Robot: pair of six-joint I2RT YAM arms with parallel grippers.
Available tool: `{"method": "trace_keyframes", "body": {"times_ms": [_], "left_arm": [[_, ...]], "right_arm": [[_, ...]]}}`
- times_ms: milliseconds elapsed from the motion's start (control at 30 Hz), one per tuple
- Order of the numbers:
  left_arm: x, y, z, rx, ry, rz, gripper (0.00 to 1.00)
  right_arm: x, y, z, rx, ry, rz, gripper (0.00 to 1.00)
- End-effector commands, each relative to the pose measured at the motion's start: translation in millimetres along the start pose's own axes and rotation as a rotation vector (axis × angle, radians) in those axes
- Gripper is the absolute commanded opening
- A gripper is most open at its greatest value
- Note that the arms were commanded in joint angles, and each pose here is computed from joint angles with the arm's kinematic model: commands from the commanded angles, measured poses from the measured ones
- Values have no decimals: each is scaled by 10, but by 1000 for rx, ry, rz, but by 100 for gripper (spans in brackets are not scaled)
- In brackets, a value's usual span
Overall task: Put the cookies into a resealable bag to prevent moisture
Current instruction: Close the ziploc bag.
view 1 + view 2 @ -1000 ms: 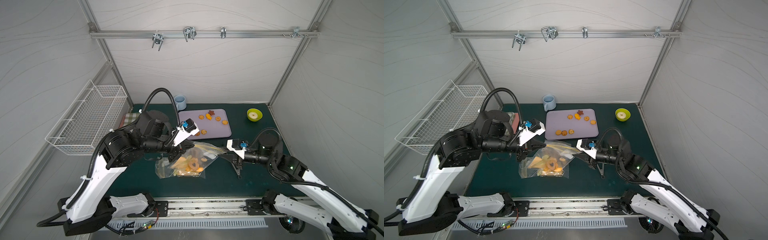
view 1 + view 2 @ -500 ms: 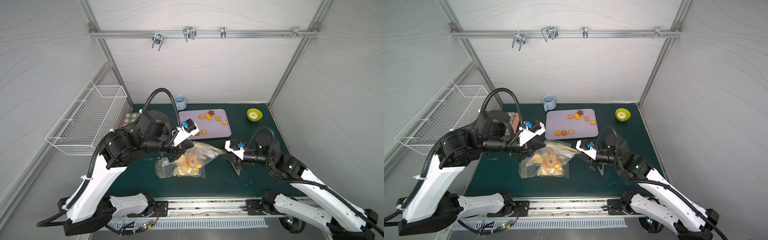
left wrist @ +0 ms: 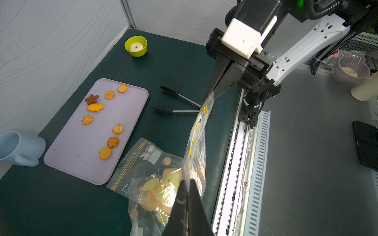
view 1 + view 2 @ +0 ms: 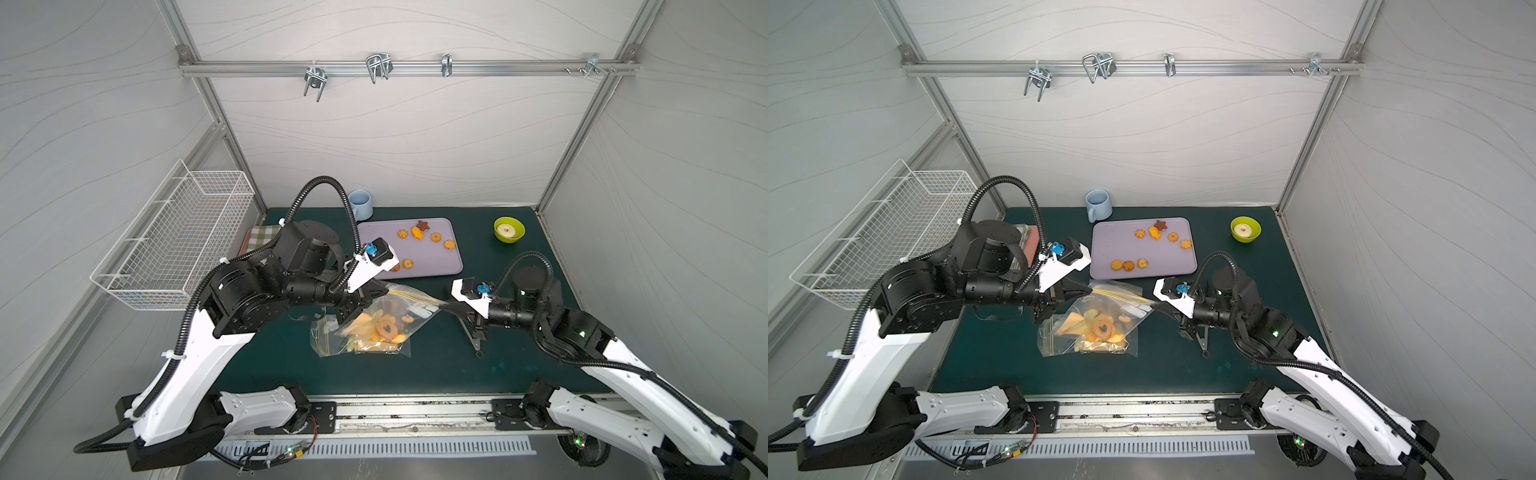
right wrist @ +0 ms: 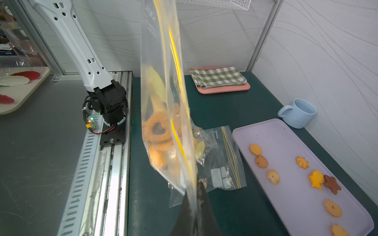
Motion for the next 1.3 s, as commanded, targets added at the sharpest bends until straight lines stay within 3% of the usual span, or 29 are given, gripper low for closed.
{"method": "trace_keyframes", "body": {"times_ms": [0,33,133,167,200,300,333,367,400,433,467,500,600,667,700,733,767,800,900,933,967,1000,1067,1100,1233,1267], "left_arm": [[106,78,-44,-41,-14,-57,0],[102,79,-44,-40,-15,-56,0],[101,82,-46,-40,-19,-57,0],[102,82,-47,-41,-19,-58,0],[97,84,-45,-40,-19,-57,0],[87,88,-45,-41,-23,-55,0],[87,85,-46,-42,-25,-53,0],[88,86,-48,-42,-26,-54,0],[80,82,-45,-41,-26,-51,0],[82,86,-45,-42,-26,-53,0],[86,86,-48,-43,-27,-55,0],[88,85,-49,-43,-28,-55,0],[77,92,-48,-43,-32,-54,0],[70,94,-47,-41,-33,-52,0],[69,93,-48,-40,-35,-52,0],[68,94,-48,-41,-35,-52,0],[70,96,-49,-41,-35,-54,0],[67,95,-48,-41,-35,-52,0],[66,96,-49,-41,-37,-52,0],[61,100,-48,-41,-38,-52,0],[53,99,-46,-41,-38,-49,0],[55,100,-47,-42,-38,-50,0],[48,104,-45,-41,-39,-49,0],[47,104,-46,-41,-41,-49,0],[52,103,-50,-40,-45,-50,0],[46,102,-49,-40,-46,-48,0]], "right_arm": [[14,26,6,21,12,-37,35],[13,29,6,24,12,-43,41],[-1,41,-2,20,20,-52,39],[-6,48,-7,15,21,-56,11],[-12,57,-12,10,26,-58,0],[-26,66,-18,9,36,-62,4],[-28,67,-14,14,40,-70,33],[-33,66,-10,15,43,-75,43],[-35,68,-12,14,44,-81,44],[-44,72,-13,12,47,-84,43],[-48,77,-19,10,49,-86,28],[-55,82,-29,3,45,-85,0],[-66,98,-46,4,43,-91,0],[-70,105,-46,11,47,-103,36],[-74,107,-47,13,45,-107,42],[-79,105,-50,11,45,-107,38],[-81,108,-52,9,46,-107,12],[-83,105,-57,2,45,-100,0],[-87,113,-57,2,52,-109,0],[-89,115,-57,3,54,-114,12],[-89,119,-53,7,56,-122,32],[-94,119,-52,6,57,-129,39],[-98,122,-52,4,57,-135,34],[-103,126,-60,0,55,-135,0],[-118,139,-65,-8,74,-139,0],[-121,142,-65,-6,79,-143,21]]}}
Point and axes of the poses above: each gripper's point midway between its finger pads, its own x axis back along the fingers, its own z axis along the line the jaws close on, y = z × x, the point moved 10 cm from there along x, back along the fingers, and after that the axes turned 15 degrees about x, right-handed, at the moved point
